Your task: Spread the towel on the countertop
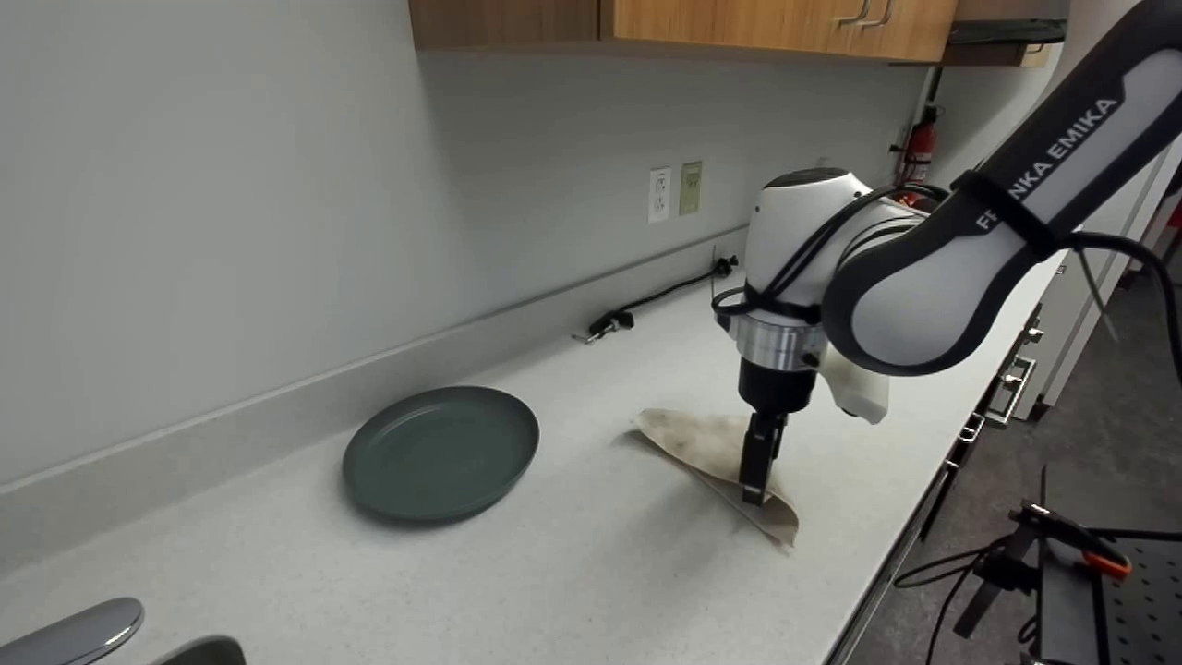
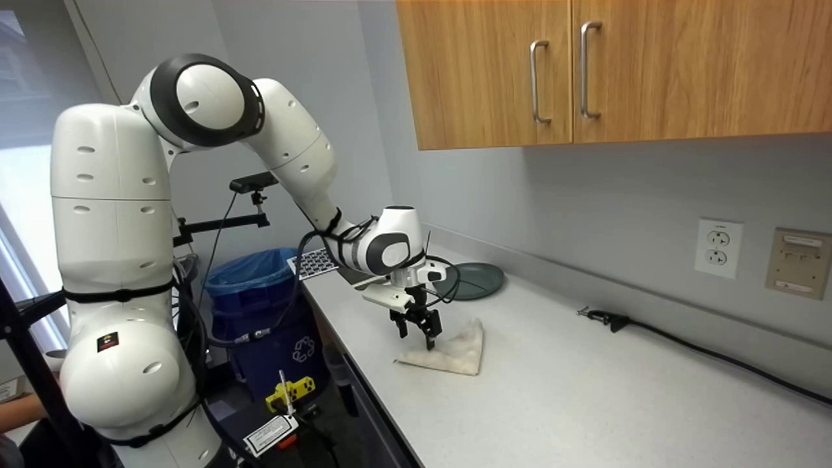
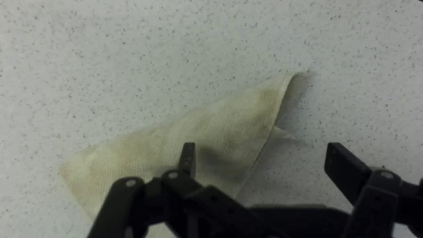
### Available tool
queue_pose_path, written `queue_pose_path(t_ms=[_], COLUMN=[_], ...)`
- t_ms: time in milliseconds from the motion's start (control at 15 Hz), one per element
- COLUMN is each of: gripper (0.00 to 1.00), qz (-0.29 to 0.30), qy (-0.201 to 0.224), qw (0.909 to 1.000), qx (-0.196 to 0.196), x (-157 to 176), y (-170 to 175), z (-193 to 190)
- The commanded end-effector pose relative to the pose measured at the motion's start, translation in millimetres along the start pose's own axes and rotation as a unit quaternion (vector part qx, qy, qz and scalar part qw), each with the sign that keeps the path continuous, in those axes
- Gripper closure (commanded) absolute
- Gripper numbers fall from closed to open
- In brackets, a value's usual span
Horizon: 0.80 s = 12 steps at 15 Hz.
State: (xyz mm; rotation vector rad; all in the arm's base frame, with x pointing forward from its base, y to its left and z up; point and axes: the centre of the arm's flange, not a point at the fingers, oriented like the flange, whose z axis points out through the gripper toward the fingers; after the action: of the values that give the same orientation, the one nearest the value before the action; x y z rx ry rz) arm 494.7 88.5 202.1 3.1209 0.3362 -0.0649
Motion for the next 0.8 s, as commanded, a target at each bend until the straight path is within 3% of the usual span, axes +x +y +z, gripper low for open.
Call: queue_pose_path(t_ms=[0,733], gripper=[0.0,0.0], qz=[-0.029,-0.038], qy=[0.003,0.0], qw=[0.9994,0.9986], qx=[-0.015,-0.038], x=[21,28], y=[-3,23], z=[8,16])
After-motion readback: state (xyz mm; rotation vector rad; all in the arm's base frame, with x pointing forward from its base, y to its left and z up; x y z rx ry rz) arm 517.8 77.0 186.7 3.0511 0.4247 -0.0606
